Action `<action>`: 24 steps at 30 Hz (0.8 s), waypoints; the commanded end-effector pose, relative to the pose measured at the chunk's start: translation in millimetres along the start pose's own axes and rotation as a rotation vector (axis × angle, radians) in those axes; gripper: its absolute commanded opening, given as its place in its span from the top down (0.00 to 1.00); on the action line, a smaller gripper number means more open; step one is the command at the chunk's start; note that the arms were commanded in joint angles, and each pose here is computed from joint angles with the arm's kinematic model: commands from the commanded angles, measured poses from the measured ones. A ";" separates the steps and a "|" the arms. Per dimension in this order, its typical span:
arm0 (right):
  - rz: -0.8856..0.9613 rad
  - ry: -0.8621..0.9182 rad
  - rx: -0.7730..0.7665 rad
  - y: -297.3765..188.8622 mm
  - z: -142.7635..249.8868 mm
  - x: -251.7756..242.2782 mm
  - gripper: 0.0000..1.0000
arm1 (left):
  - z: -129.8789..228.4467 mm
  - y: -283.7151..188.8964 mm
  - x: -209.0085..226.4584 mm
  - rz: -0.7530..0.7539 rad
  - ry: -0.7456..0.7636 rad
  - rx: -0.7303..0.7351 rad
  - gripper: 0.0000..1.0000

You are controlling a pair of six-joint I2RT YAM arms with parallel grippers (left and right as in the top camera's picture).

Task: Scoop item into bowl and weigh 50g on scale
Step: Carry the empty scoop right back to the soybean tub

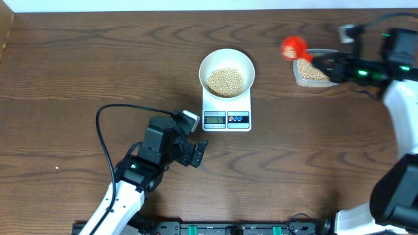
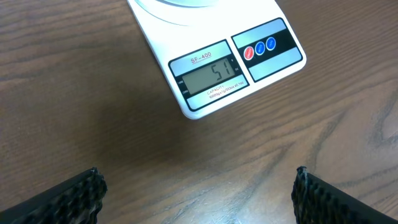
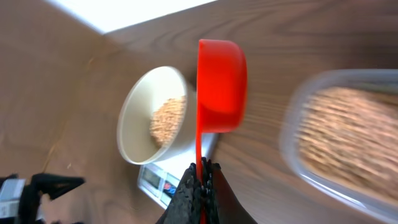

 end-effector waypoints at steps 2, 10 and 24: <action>0.139 -0.051 -0.040 -38.5 -7.2 -29.5 0.99 | -10.6 -3.7 1.9 -0.012 0.014 -0.024 0.02; 0.398 -0.095 0.068 -36.8 5.3 -62.2 0.99 | -10.6 -3.7 1.9 -0.012 0.014 -0.024 0.02; 0.939 -0.363 0.361 -10.6 19.2 -60.7 0.99 | -10.6 -3.7 1.9 -0.012 0.014 -0.024 0.02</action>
Point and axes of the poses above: each gripper's point midway between its finger pads, its own y axis out along the fingers, its own x axis along the line the jaws close on, z = x × y, the point moved 1 cm from there along -y, back along the fingers, and after that the axes turned 5 degrees about -y, right-handed, at the moved point
